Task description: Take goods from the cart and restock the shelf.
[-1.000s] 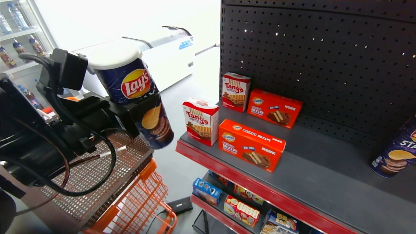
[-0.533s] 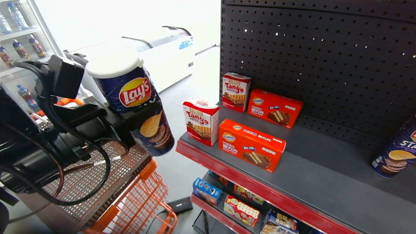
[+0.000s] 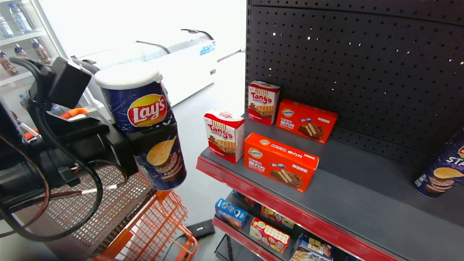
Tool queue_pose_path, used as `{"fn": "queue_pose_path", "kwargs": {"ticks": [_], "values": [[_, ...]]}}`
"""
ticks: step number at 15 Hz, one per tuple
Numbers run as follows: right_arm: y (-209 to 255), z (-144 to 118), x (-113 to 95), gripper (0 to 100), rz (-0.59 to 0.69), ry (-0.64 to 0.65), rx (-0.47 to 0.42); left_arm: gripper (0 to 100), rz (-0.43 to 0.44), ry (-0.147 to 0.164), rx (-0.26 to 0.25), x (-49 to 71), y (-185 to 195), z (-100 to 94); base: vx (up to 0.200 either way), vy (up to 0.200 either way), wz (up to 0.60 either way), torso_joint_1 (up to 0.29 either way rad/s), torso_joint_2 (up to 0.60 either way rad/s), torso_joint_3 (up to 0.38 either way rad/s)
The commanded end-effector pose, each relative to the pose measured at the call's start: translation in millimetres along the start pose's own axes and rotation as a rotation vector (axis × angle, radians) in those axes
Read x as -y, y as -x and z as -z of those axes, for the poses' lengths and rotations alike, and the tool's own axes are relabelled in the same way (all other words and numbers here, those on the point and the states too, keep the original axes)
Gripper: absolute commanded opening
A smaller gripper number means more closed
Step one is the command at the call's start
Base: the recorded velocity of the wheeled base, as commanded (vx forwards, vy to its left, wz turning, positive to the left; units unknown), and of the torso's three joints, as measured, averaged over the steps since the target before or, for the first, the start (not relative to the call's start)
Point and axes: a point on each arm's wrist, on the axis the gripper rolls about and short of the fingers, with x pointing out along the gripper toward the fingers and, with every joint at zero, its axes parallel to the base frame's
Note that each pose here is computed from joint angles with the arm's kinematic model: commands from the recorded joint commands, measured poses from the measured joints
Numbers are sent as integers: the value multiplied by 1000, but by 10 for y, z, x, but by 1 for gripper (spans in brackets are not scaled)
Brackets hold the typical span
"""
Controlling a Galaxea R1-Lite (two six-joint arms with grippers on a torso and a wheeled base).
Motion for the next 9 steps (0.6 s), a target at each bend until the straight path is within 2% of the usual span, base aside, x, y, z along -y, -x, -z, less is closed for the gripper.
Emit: {"fn": "queue_pose_path", "kwargs": {"ticks": [1, 3, 4, 5, 7, 9], "values": [[0, 1, 0, 100, -1, 0, 0, 0, -4, -3, 15, -8, 4, -88, 0, 0, 0, 0, 0, 0], [0, 1, 0, 100, -1, 3, 0, 0, -1, 12, -20, -18, -28, -165, 0, 0, 0, 0, 0, 0], [-1, 0, 0, 100, -1, 3, -2, 0, 2, 34, -77, -25, -37, -222, 0, 0, 0, 0, 0, 0], [0, 1, 0, 100, -1, 1, 0, 0, 6, 44, -111, -27, -46, -257, 0, 0, 0, 0, 0, 0], [0, 1, 0, 100, -1, 1, 0, 0, 18, 55, -142, -33, -151, -306, 0, 0, 0, 0, 0, 0], [0, 1, 0, 100, -1, 1, 0, 0, 49, 66, -183, 20, -158, -358, 0, 0, 0, 0, 0, 0]]}}
